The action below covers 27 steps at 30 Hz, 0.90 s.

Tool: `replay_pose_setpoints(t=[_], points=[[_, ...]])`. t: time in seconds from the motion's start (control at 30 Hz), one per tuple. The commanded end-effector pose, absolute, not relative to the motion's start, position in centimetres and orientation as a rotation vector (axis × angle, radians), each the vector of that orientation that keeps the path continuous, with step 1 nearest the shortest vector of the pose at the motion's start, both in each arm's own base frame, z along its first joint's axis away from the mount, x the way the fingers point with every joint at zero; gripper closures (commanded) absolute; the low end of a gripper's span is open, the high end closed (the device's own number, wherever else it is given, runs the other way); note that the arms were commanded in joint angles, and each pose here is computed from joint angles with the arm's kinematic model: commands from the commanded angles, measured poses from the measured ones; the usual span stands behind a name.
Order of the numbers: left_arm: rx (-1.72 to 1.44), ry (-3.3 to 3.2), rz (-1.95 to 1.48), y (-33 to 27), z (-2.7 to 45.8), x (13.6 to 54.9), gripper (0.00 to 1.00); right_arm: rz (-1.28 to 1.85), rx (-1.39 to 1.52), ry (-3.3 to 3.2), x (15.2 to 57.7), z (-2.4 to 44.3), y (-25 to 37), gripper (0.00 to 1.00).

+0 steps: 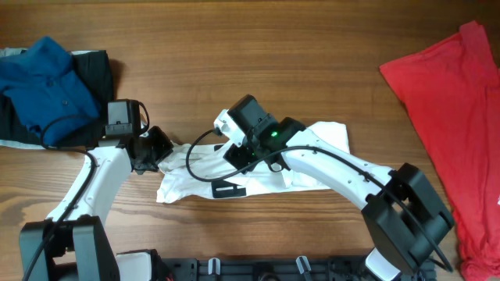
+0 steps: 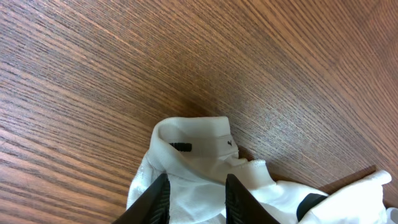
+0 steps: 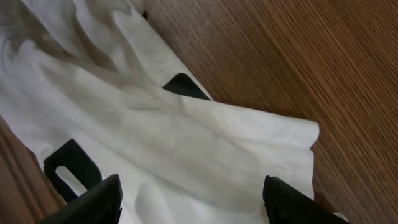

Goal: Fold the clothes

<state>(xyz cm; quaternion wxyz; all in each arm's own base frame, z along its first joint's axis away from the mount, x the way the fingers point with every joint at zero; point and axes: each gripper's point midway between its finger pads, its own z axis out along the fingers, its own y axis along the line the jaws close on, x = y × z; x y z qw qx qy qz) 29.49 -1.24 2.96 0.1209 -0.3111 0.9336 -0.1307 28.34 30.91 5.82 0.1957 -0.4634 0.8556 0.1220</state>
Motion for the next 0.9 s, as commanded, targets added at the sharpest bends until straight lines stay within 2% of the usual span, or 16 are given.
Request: replay_pose_setpoints(t=[0.0, 0.3, 0.33, 0.43, 0.5, 0.53, 0.63, 0.7, 0.73, 0.8, 0.87], points=[[-0.918, 2.73, -0.361, -0.9, 2.6, 29.4, 0.71, 0.348, -1.358, 2.326, 28.0, 5.7, 32.8, 0.33], [-0.969, 2.708, -0.391, -1.1, 2.7, 29.6, 0.71, 0.415, -1.449, 2.27, 25.4, 4.5, 36.1, 0.4], [-0.978, 2.706, -0.393, -1.1, 2.7, 29.6, 0.72, 0.408, -1.405, 2.271, 25.8, 4.8, 36.4, 0.46], [-0.983, 2.712, -0.392, -1.1, 2.7, 29.4, 0.73, 0.43, -1.324, 2.269, 26.6, 5.4, 37.1, 0.86], [-0.988, 2.721, -0.388, -1.1, 2.6, 29.2, 0.74, 0.43, -1.298, 2.274, 26.9, 5.5, 37.1, 0.94], [-0.988, 2.722, -0.388, -1.1, 2.6, 29.1, 0.75, 0.429, -1.299, 2.275, 26.8, 5.4, 37.1, 0.96], [-0.988, 2.722, -0.388, -1.1, 2.6, 29.1, 0.78, 0.422, -1.309, 2.291, 26.6, 5.2, 36.8, 0.96], [-0.988, 2.722, -0.388, -1.1, 2.6, 29.1, 0.78, 0.445, -1.329, 2.303, 26.0, 5.0, 36.8, 0.93], [-0.988, 2.722, -0.388, -1.1, 2.6, 29.2, 0.78, 0.478, -1.344, 2.307, 25.6, 5.0, 36.9, 0.79], [-0.988, 2.722, -0.388, -1.1, 2.6, 29.1, 0.78, 0.545, -1.404, 2.295, 24.5, 5.0, 37.3, 0.6], [-0.988, 2.722, -0.388, -1.1, 2.6, 29.2, 0.78, 0.539, -1.415, 2.297, 24.4, 4.9, 37.2, 0.56]])
